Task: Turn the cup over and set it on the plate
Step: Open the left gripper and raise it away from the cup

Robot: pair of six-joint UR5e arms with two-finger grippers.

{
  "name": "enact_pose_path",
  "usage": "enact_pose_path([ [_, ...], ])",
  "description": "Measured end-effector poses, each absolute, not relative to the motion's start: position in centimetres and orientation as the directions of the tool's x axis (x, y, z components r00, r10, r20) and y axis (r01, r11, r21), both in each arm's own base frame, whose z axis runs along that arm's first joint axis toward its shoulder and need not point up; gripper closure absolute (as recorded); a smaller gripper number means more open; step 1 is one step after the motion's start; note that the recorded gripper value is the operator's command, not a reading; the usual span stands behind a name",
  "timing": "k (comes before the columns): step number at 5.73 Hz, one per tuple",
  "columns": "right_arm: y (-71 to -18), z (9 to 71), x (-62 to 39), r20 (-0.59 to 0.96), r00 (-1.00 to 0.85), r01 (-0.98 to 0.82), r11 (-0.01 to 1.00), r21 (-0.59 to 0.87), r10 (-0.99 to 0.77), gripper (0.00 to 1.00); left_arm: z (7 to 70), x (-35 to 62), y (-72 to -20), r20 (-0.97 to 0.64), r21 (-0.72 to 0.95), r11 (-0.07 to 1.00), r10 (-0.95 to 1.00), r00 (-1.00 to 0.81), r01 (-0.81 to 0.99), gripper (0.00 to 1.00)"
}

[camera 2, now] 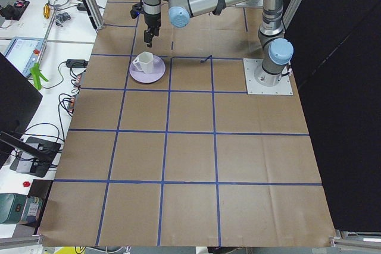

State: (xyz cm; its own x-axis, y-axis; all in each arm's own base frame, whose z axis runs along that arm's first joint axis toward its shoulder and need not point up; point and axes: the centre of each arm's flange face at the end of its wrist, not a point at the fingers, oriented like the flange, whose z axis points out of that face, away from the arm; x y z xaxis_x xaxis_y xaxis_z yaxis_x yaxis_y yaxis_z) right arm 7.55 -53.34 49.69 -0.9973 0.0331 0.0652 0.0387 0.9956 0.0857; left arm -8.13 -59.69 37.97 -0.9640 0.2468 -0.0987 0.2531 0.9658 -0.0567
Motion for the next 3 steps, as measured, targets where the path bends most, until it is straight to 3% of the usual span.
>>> enact_pose_path([
  [3,-53.3,49.7,7.5,0.065,-0.997,0.039,0.996,0.085,0.033,0.00,45.4,-14.1,-53.4,-0.044,-0.018,0.990,0.139,-0.989,0.140,0.01],
])
